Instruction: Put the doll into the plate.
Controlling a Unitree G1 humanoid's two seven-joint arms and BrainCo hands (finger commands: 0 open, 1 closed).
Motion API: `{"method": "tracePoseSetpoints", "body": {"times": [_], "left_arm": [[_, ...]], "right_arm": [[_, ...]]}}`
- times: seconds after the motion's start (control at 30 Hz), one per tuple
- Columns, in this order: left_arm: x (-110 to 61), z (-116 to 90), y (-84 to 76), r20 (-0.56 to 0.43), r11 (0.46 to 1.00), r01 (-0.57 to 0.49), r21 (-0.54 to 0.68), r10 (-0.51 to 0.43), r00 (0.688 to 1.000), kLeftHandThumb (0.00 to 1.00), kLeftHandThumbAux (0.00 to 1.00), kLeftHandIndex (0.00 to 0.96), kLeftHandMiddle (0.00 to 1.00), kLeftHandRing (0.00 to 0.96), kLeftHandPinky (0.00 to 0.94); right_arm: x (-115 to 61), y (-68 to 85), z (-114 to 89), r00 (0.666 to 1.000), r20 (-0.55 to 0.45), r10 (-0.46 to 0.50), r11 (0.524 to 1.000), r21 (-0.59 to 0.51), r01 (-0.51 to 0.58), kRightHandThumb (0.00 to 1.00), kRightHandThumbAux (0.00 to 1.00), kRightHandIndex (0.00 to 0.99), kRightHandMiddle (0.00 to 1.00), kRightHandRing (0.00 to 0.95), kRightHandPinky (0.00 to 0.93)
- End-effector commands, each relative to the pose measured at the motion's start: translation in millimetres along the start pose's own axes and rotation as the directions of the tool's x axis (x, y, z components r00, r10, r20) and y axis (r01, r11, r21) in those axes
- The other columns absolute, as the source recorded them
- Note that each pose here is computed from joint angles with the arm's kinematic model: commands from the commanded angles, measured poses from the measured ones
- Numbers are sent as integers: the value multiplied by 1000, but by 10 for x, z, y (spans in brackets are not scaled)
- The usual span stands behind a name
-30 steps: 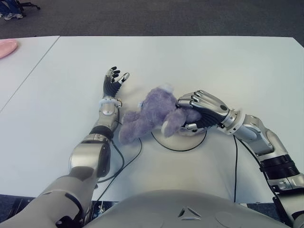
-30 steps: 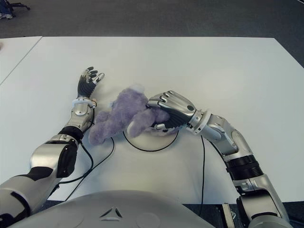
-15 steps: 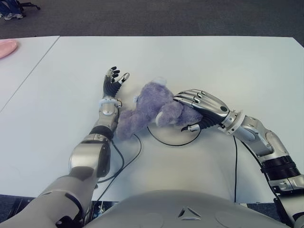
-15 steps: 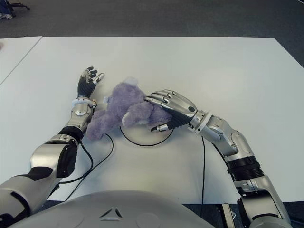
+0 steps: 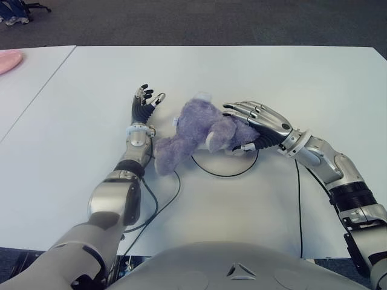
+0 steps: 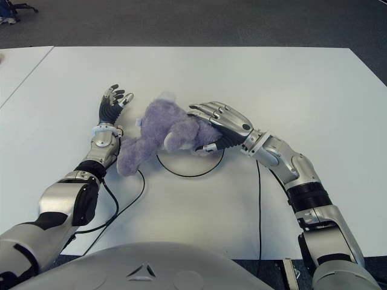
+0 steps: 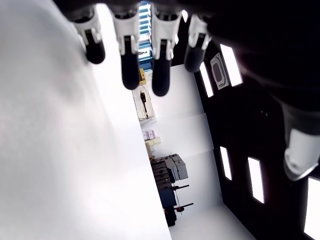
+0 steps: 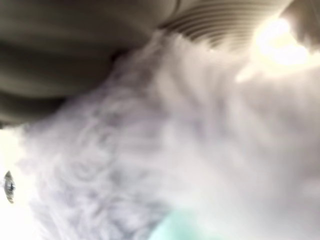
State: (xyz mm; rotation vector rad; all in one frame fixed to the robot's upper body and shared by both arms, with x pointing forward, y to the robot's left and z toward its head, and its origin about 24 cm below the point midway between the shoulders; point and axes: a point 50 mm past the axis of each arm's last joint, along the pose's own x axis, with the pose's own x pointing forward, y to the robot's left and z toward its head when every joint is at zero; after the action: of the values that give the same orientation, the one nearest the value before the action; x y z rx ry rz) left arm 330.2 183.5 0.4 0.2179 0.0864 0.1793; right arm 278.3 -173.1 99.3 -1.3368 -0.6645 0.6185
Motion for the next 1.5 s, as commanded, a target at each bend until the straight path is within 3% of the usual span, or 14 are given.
{"method": "tracePoseSetpoints", "body": {"times": [0.03, 0.5, 0.83, 1.27, 1.37, 1.5], "left_arm": [[-666, -888, -210, -406, 997, 68, 29, -50, 912, 0, 541, 147, 241, 192, 61], [-661, -880, -226, -405, 996, 76, 38, -54, 913, 0, 532, 135, 243, 203, 84], [-660, -877, -231, -405, 998, 64, 28, -47, 913, 0, 545, 131, 250, 210, 101], [-666, -882, -237, -408, 997, 73, 30, -54, 911, 0, 531, 128, 239, 197, 78], [-665, -881, -237, -407, 997, 71, 30, -53, 912, 0, 531, 132, 244, 200, 79], [-662, -878, -239, -407, 997, 70, 29, -52, 912, 0, 534, 140, 249, 201, 82]], "right_arm": [[-2, 63, -119, 996, -42, 73, 997, -2, -73, 152, 228, 0, 0, 0, 0], [131, -103, -412, 990, -139, -29, 1000, -2, 29, 179, 232, 0, 0, 0, 0], [130, -69, -581, 978, -197, -74, 997, -15, 72, 158, 246, 0, 0, 0, 0], [129, -89, -650, 966, -212, -147, 989, -28, 144, 95, 279, 0, 0, 0, 0], [138, -124, -664, 963, -210, -168, 986, -17, 168, 83, 279, 0, 0, 0, 0], [141, -285, -740, 957, -226, -180, 975, 89, 204, 80, 275, 0, 0, 0, 1]]}}
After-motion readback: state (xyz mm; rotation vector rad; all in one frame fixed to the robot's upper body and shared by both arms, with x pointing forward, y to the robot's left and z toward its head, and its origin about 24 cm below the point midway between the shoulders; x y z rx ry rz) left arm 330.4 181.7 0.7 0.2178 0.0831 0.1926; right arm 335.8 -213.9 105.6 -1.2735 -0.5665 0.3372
